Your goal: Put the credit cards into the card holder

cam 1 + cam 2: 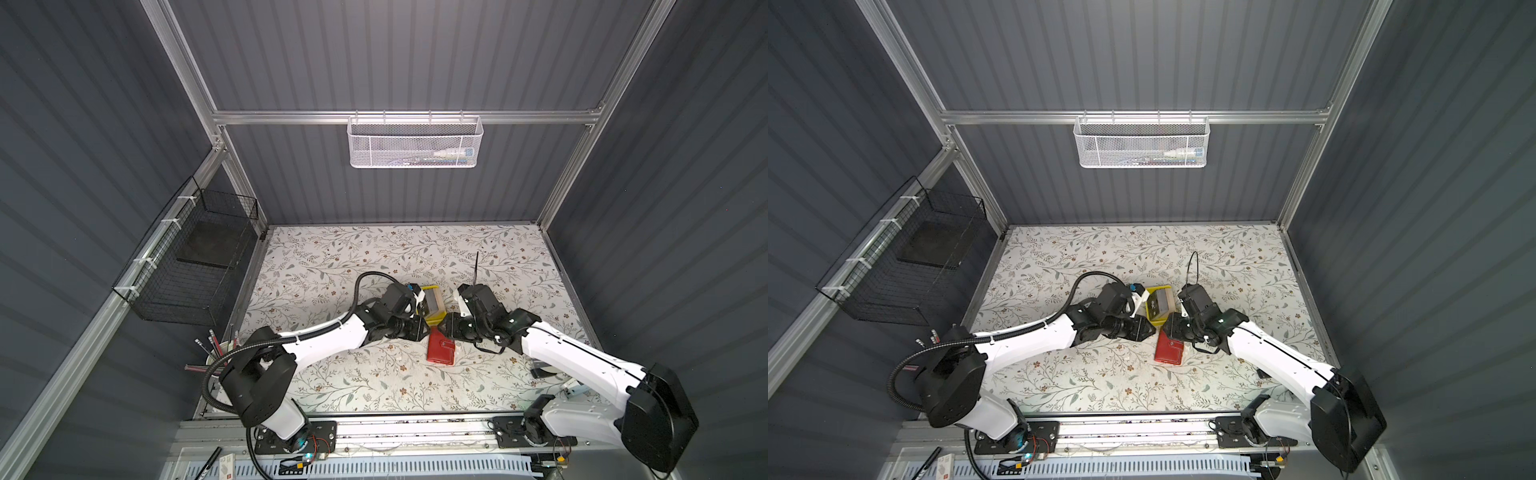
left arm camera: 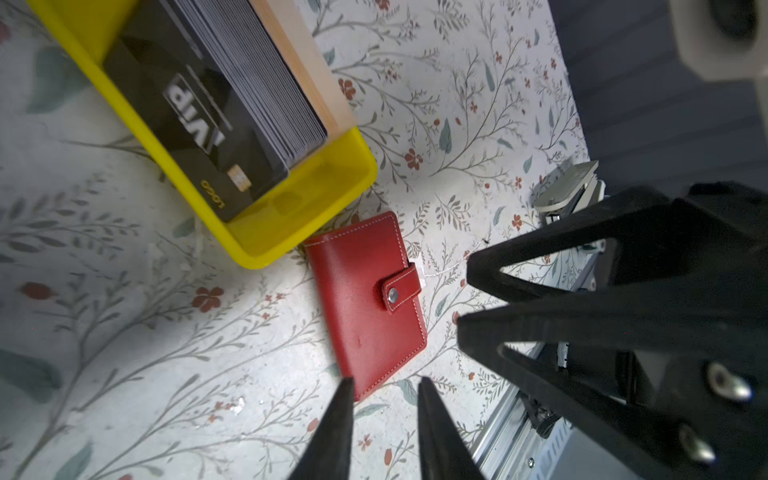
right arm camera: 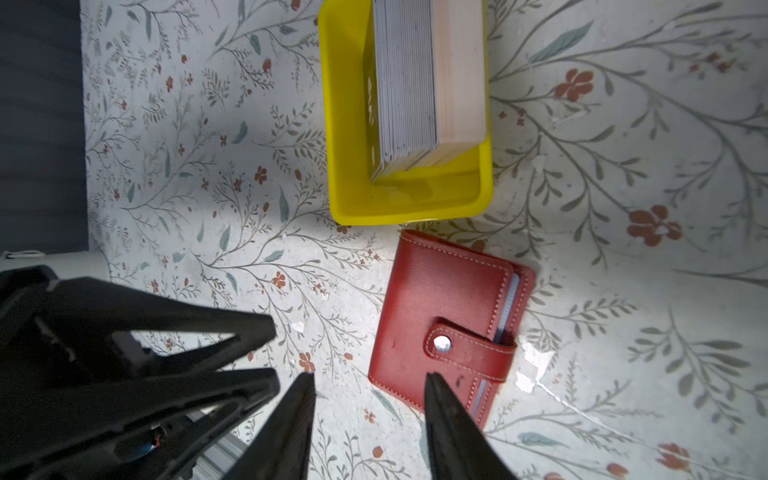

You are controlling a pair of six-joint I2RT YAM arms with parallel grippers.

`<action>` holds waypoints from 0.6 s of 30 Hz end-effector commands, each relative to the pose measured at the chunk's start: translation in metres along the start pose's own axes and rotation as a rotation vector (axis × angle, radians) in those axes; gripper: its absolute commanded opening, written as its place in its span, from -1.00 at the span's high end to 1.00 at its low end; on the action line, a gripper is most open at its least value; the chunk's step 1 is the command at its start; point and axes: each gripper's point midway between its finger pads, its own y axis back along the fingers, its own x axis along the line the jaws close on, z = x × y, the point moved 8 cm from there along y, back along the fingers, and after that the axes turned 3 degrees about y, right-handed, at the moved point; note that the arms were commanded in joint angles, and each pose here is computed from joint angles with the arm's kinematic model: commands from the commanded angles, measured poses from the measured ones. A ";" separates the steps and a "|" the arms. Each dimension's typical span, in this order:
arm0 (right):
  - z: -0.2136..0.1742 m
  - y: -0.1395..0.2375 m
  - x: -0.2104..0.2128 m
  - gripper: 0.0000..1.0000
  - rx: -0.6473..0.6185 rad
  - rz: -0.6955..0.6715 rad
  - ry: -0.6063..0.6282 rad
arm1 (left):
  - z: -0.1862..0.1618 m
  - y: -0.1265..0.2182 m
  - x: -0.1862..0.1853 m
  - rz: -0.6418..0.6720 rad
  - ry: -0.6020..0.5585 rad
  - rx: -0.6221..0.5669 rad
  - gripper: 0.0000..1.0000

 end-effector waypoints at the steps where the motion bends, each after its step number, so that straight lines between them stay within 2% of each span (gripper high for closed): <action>1: 0.001 0.004 -0.001 -0.08 -0.049 0.004 0.024 | 0.003 0.018 0.022 0.027 0.008 -0.027 0.21; 4: 0.005 0.010 -0.001 -0.29 -0.089 0.017 0.039 | 0.010 0.035 0.039 0.081 0.014 -0.080 -0.06; 6: 0.009 0.015 0.000 -0.37 -0.108 0.029 0.051 | 0.013 0.044 0.049 0.107 0.029 -0.095 -0.38; 8: 0.013 0.017 0.000 -0.54 -0.118 0.030 0.063 | 0.015 0.052 0.058 0.124 0.051 -0.112 -0.73; 10: 0.017 0.027 0.004 -0.69 -0.149 0.054 0.083 | 0.018 0.059 0.067 0.133 0.077 -0.138 -0.96; 14: 0.021 0.034 0.004 -0.96 -0.184 0.064 0.107 | 0.021 0.074 0.089 0.187 0.133 -0.188 -1.00; 18: 0.024 0.039 -0.004 -0.98 -0.208 0.040 0.098 | 0.024 0.096 0.117 0.304 0.179 -0.253 -1.00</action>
